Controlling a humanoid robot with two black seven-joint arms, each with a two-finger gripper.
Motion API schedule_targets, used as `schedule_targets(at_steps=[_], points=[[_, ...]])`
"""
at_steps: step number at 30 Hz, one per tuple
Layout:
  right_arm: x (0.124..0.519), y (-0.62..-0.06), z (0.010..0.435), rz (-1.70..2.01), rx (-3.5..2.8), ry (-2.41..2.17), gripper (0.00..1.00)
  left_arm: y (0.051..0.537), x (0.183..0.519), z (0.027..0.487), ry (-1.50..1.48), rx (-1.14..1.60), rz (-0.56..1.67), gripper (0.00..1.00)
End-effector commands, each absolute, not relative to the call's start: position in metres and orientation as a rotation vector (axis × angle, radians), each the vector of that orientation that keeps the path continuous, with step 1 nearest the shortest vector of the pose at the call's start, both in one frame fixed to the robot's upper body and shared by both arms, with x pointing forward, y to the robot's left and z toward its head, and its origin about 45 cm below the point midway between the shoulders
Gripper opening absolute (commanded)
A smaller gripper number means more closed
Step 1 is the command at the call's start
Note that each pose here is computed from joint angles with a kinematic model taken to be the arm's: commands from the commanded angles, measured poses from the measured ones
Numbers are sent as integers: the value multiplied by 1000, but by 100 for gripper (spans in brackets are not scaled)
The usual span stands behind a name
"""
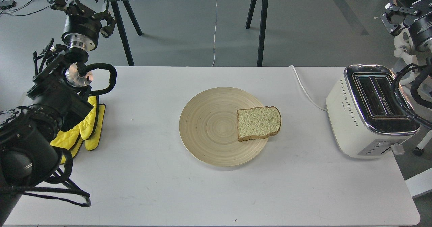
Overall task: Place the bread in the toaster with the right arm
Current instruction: 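Move the right gripper down toward the bread slice on the wooden bowl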
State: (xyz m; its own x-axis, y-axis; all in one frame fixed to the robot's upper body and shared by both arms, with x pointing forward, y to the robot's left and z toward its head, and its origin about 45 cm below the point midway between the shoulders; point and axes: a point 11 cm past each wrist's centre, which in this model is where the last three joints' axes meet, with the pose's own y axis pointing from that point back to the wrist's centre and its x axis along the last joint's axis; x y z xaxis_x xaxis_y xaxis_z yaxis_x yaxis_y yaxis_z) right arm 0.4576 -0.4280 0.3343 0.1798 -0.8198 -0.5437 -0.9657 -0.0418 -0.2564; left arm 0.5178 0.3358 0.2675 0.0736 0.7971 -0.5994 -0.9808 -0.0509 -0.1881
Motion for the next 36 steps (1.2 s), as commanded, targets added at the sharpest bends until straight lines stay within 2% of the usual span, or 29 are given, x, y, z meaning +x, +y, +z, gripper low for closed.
schedule_targets(at_steps=[1, 17, 22, 29, 36], points=[[458, -427, 336, 331, -1897, 1670, 99, 334, 518, 267, 351, -660, 1490, 100], [452, -401, 353, 203, -2130, 1749, 99, 332, 518, 266, 355, -661, 1487, 100], [436, -365, 347, -160, -2498, 1823, 99, 332, 518, 266, 355, -661, 1487, 100], [425, -340, 323, -535, -2799, 1802, 99, 332, 518, 266, 356, -659, 1487, 100], [405, -314, 251, -739, -3090, 1745, 99, 332, 518, 266, 356, -659, 1487, 100]])
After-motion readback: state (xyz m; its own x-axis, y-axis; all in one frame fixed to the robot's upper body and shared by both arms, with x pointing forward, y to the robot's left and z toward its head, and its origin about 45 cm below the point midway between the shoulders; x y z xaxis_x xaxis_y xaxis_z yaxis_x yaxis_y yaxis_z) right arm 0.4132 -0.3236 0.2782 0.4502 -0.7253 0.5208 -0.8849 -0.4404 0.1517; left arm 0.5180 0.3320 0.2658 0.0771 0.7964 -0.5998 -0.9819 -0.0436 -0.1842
